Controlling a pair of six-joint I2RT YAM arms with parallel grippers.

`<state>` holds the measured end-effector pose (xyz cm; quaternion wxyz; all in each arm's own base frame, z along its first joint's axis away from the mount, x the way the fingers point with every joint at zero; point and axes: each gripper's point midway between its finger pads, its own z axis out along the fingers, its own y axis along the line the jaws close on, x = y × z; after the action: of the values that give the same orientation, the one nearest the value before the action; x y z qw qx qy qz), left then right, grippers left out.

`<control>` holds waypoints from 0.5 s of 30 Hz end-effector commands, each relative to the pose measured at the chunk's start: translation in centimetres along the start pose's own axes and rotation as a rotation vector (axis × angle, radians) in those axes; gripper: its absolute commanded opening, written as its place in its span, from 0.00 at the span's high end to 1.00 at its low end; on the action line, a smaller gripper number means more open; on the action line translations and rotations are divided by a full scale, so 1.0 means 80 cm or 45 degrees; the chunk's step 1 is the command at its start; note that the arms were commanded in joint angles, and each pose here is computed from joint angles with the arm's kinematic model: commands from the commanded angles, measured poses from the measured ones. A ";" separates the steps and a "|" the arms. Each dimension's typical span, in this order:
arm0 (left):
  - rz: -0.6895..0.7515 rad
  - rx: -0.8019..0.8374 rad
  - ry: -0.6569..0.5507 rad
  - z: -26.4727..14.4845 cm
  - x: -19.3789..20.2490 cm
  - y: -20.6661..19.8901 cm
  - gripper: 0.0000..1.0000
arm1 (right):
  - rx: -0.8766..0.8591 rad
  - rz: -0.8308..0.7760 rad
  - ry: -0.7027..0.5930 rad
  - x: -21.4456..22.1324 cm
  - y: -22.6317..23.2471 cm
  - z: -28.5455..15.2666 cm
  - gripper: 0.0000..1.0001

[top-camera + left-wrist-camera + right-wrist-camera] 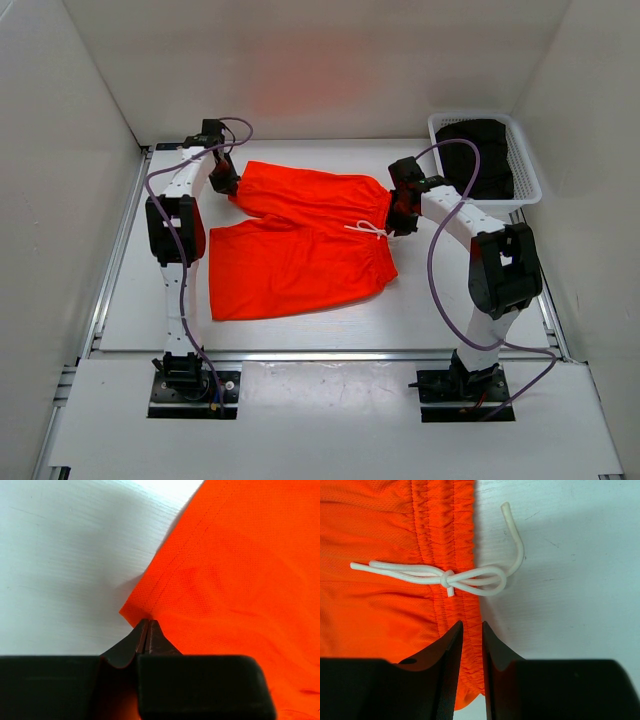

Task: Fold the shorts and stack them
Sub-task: Flatten the shorts out

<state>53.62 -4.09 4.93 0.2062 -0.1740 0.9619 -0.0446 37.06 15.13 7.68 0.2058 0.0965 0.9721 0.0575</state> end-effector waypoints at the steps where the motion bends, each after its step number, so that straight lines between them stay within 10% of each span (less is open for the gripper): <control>1: 0.009 0.062 -0.095 -0.032 -0.029 -0.015 0.90 | -0.024 -0.015 -0.007 -0.003 0.008 0.001 0.73; 4: 0.009 0.061 -0.123 -0.040 -0.037 -0.016 0.87 | -0.018 -0.016 0.003 -0.001 0.007 0.005 0.73; 9: 0.007 0.030 -0.119 -0.040 -0.033 -0.009 0.43 | -0.034 -0.015 -0.001 -0.004 0.011 0.002 0.73; 15: 0.009 0.037 -0.072 -0.025 -0.021 -0.009 0.40 | -0.034 -0.027 -0.001 -0.004 0.010 0.002 0.73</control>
<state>54.00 -4.00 5.42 0.2144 -0.1726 0.9604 -0.0434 36.95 15.30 7.20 0.1979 0.0947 0.9738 0.0596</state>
